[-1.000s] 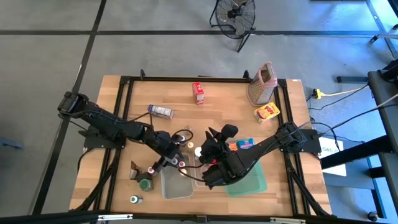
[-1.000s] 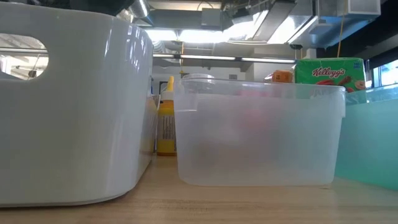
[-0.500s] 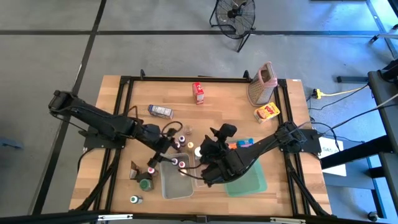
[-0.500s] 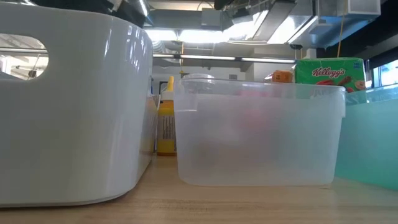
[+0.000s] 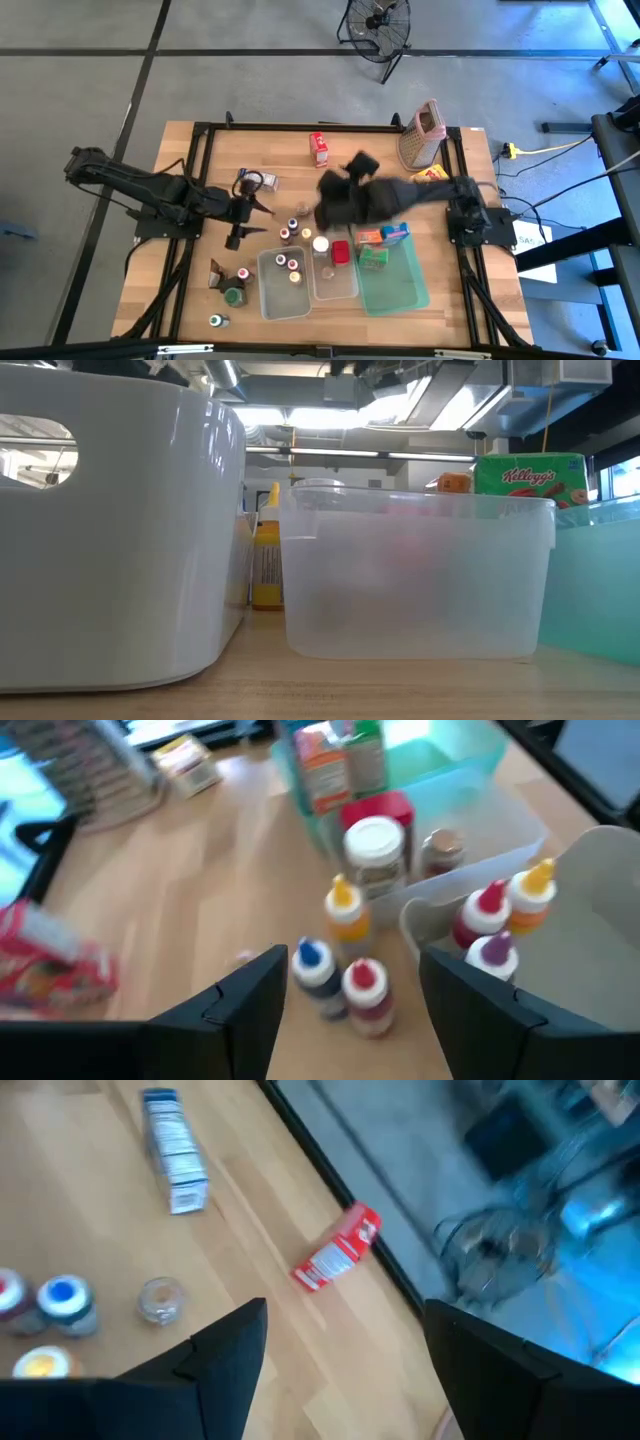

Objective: Pick & Place Kitchen Items
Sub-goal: Put the red cereal box into the blue bin

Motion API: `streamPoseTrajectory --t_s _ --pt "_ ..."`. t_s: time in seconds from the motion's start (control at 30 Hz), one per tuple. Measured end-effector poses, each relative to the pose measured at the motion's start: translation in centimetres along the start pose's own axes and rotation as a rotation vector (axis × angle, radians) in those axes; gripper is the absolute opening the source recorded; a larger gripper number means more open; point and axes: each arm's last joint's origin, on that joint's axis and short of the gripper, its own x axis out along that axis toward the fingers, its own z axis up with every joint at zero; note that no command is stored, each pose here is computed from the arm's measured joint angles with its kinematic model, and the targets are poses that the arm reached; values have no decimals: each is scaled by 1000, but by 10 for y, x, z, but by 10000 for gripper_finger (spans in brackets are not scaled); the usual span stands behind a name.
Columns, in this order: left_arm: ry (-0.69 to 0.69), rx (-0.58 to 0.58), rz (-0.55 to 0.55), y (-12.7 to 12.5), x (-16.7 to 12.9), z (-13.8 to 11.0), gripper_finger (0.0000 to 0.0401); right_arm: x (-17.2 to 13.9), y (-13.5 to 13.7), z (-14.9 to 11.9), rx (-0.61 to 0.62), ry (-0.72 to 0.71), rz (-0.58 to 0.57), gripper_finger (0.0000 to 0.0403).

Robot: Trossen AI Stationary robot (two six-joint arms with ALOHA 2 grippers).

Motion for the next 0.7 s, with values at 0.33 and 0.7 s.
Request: streamPoseTrajectory --t_s 0.33,0.7 --pt "133 -211 130 13 -7 -16 221 104 -94 48 262 126 177 268" --pt "278 -299 183 21 -9 -31 219 189 -109 53 350 176 257 268"
